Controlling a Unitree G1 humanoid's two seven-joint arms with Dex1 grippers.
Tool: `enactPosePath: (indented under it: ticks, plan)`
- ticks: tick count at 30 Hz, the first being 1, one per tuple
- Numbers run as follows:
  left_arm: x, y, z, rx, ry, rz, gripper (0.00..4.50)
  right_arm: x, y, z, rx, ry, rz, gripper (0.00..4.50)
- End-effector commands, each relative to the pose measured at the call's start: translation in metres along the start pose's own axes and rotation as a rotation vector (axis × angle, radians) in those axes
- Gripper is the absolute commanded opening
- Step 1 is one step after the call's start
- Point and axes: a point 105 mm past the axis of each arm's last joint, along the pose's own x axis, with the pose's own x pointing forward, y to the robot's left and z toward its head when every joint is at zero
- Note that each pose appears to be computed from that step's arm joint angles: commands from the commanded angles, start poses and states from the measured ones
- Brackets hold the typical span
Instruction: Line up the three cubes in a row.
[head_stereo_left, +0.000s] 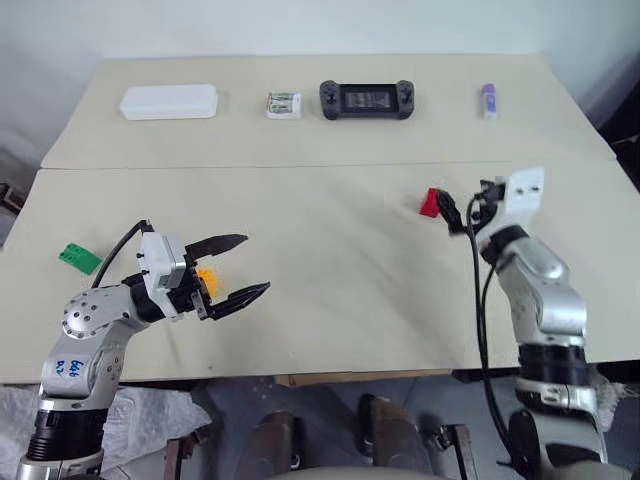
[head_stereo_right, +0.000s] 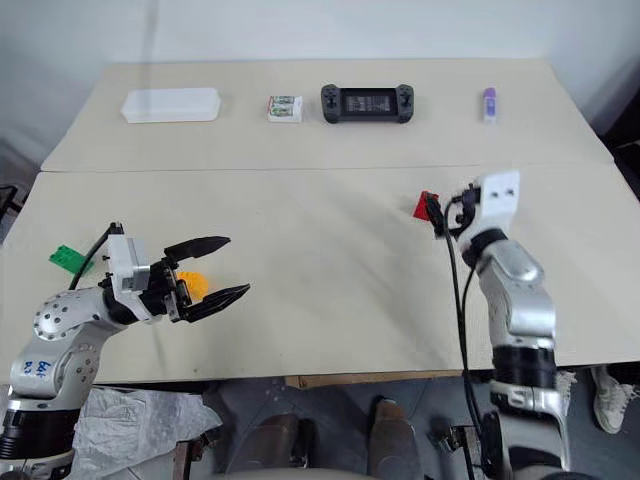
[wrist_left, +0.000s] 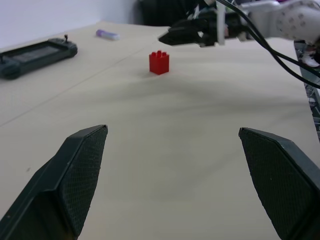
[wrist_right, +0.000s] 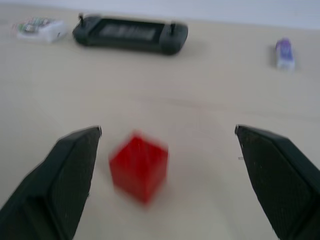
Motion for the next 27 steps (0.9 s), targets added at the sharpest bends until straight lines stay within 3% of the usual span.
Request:
enactPosePath:
  ticks: [1, 11, 15, 21, 25, 26, 27]
  plan:
    - [-0.002, -0.005, 0.012, 0.046, -0.012, -0.017, 4.48, 0.006, 0.0, -0.004, -0.021, 0.049, -0.062, 4.5]
    - [-0.005, -0.007, 0.01, 0.064, 0.005, 0.001, 4.48, 0.015, 0.002, -0.027, -0.046, 0.124, -0.139, 4.5]
    - [-0.006, -0.004, 0.011, 0.072, 0.005, 0.01, 4.5, 0.014, 0.01, -0.027, -0.023, 0.112, -0.118, 3.62]
    - [-0.005, -0.005, 0.01, 0.069, 0.001, 0.013, 4.5, 0.013, 0.014, -0.025, -0.016, 0.082, -0.098, 1.52]
    - [-0.005, -0.005, 0.01, 0.066, 0.001, 0.015, 4.5, 0.011, 0.019, -0.019, -0.026, 0.04, -0.003, 1.48]
    - [-0.007, -0.005, 0.01, 0.065, 0.002, 0.016, 4.5, 0.008, 0.024, -0.014, -0.03, 0.015, 0.06, 1.48]
    - [-0.011, -0.006, 0.011, 0.059, -0.003, 0.013, 4.5, 0.001, 0.036, -0.005, -0.043, -0.029, 0.229, 1.48]
